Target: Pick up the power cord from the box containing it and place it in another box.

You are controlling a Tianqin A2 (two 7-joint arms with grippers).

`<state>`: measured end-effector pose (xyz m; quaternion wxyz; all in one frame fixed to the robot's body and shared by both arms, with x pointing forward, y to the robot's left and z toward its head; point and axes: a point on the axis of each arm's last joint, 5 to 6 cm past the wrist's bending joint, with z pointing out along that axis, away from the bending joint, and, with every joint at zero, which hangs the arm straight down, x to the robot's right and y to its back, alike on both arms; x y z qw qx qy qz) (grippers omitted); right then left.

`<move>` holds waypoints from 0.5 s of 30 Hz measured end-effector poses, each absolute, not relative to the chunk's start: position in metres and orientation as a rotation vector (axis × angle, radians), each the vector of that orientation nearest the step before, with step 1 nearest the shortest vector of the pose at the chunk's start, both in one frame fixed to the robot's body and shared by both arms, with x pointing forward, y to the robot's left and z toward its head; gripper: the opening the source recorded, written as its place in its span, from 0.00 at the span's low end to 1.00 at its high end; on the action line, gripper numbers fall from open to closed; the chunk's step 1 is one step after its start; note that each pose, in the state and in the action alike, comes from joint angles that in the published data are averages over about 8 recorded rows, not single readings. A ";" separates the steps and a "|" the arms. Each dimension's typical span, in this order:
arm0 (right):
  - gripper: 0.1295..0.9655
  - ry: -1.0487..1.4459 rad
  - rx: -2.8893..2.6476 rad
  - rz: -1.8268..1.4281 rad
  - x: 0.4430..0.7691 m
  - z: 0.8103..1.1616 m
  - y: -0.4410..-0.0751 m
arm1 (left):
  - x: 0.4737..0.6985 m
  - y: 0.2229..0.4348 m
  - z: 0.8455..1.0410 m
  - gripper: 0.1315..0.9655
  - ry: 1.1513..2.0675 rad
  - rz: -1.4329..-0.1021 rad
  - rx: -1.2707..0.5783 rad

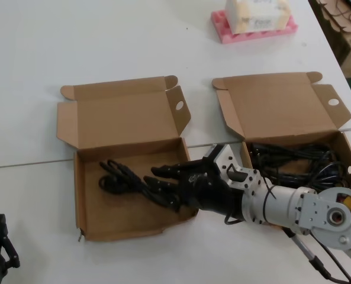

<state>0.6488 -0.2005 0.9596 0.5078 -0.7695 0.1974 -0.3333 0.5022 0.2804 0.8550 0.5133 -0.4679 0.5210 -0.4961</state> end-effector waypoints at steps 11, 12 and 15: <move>0.10 0.488 -1.645 -0.893 0.623 1.000 -0.233 | 0.502 0.280 0.855 0.04 1.253 -1.193 -1.125; 0.10 0.491 -1.617 -0.906 0.619 1.005 -0.238 | 0.502 0.280 0.855 0.04 1.253 -1.193 -1.125; 0.10 0.504 -1.538 -0.937 0.605 1.018 -0.255 | 0.502 0.280 0.855 0.04 1.253 -1.193 -1.125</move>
